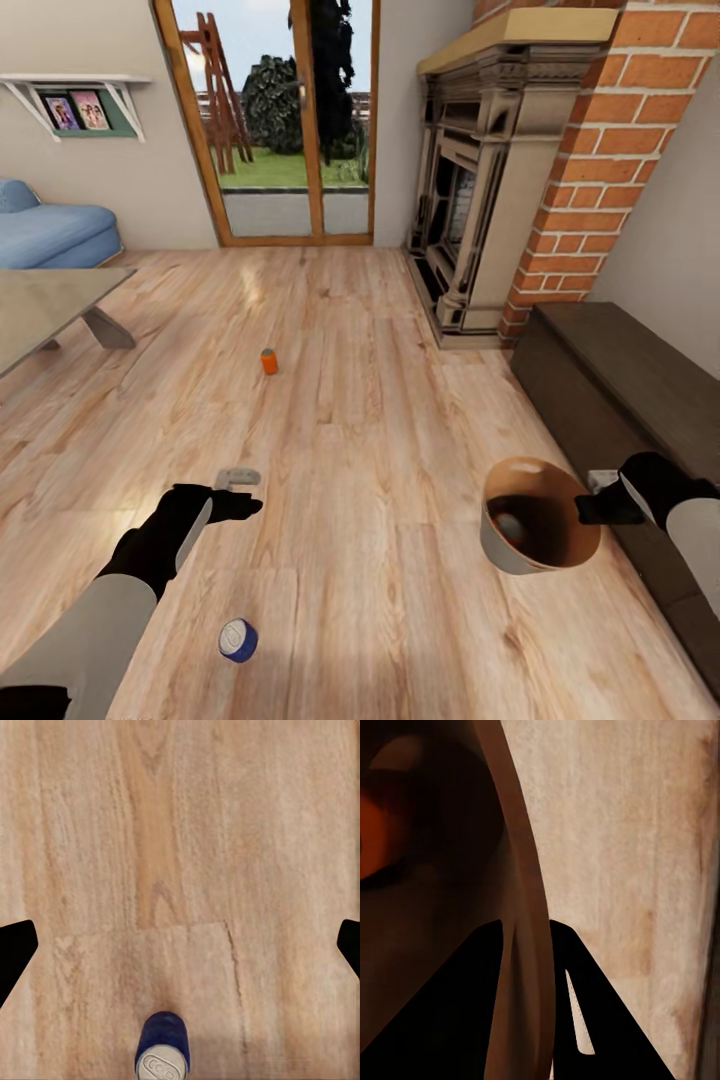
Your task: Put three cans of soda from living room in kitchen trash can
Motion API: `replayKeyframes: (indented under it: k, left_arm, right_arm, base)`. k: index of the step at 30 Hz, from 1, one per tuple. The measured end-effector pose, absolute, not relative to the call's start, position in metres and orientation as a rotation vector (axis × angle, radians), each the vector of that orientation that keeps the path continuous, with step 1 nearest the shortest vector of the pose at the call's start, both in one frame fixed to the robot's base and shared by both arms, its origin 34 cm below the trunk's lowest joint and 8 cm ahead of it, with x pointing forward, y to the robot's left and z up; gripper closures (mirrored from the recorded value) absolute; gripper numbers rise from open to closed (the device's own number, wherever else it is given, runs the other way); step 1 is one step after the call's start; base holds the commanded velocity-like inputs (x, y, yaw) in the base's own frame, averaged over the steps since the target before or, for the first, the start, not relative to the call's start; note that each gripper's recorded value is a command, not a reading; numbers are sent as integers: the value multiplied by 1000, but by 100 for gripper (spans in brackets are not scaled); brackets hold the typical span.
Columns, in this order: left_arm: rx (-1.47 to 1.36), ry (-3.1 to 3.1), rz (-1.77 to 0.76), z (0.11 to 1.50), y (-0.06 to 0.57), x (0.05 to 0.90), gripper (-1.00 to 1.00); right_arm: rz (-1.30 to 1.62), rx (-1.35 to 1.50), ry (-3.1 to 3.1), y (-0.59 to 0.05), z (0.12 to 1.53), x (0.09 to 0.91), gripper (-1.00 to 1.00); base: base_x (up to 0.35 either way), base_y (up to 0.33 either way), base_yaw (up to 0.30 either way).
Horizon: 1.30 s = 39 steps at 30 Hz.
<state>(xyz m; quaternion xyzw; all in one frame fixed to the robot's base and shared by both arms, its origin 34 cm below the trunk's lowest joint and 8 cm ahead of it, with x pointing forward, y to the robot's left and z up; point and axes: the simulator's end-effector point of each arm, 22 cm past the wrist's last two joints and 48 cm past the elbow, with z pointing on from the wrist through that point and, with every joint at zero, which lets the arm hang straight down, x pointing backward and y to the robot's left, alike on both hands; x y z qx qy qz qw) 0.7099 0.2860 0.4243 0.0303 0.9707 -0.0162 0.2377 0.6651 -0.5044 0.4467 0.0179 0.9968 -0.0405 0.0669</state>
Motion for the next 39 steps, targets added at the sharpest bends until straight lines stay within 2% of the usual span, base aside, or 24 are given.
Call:
replayKeyframes:
  k: [17,20,22,28,39]
  left_arm:
    - [82,2675,-44,422,288,707,-100]
    - [79,2717,-45,417,307,696,-100]
    - [84,2763,-141,416,333,681,-100]
    - [60,2838,-313,407,350,650,-100]
    - [14,2911,-449,422,323,652,-100]
  right_arm:
    - [-88,49,3005,-490,442,668,100]
    - [-98,41,3006,-491,442,667,100]
    - [-102,37,3007,-492,442,667,100]
    - [-95,43,3005,-491,442,668,100]
    - [-112,49,3008,-493,444,668,100]
  base:
    - [6,-6,203]
    - [73,0,56]
    - [129,0,23]
    - [181,0,7]
    - [170,0,1]
